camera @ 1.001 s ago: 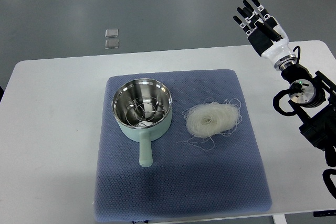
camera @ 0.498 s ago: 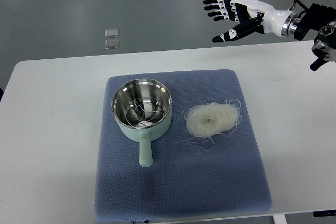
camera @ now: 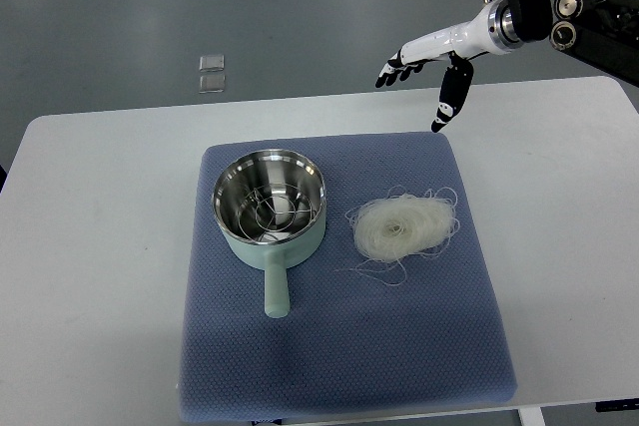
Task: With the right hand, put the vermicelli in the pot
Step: 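Swing the right hand over the mat toward the white vermicelli bundle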
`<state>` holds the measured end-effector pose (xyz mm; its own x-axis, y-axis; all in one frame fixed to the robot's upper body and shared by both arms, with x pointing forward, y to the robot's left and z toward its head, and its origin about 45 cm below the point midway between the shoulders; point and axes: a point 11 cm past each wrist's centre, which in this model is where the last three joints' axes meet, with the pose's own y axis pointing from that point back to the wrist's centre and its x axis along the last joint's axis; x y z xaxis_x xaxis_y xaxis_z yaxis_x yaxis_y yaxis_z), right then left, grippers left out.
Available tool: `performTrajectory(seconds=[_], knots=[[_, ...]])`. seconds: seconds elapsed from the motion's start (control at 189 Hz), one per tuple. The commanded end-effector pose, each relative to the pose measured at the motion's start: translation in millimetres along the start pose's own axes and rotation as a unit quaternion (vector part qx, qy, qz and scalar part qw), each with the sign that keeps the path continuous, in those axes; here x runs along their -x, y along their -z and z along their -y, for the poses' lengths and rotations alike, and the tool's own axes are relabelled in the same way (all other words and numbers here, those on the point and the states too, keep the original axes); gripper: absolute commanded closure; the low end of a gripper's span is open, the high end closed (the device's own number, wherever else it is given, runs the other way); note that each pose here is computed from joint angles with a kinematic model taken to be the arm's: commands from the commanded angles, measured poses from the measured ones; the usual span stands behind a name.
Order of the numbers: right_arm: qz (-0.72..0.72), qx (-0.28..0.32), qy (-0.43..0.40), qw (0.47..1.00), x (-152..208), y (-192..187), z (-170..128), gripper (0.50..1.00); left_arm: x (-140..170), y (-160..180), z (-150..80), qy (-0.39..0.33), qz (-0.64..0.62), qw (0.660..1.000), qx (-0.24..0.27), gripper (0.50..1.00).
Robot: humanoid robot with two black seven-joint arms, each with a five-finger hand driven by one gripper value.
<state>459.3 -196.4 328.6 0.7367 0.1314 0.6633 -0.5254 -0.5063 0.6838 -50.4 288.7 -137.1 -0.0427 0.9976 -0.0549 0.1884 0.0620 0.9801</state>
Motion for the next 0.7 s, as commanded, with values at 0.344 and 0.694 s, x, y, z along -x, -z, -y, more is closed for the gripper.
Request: performTrajectory(seconds=[0.344,0.694], knots=[[0.109,-0.05,0.051,0.991,81,-19,18,0.576,4,0,0,0.006,0.002,1.0,0.0,0.5],[0.127,-0.052,0.078,0.988,112,-22,32,0.576,4,0,0,0.006,0.002,1.0,0.0,0.5]])
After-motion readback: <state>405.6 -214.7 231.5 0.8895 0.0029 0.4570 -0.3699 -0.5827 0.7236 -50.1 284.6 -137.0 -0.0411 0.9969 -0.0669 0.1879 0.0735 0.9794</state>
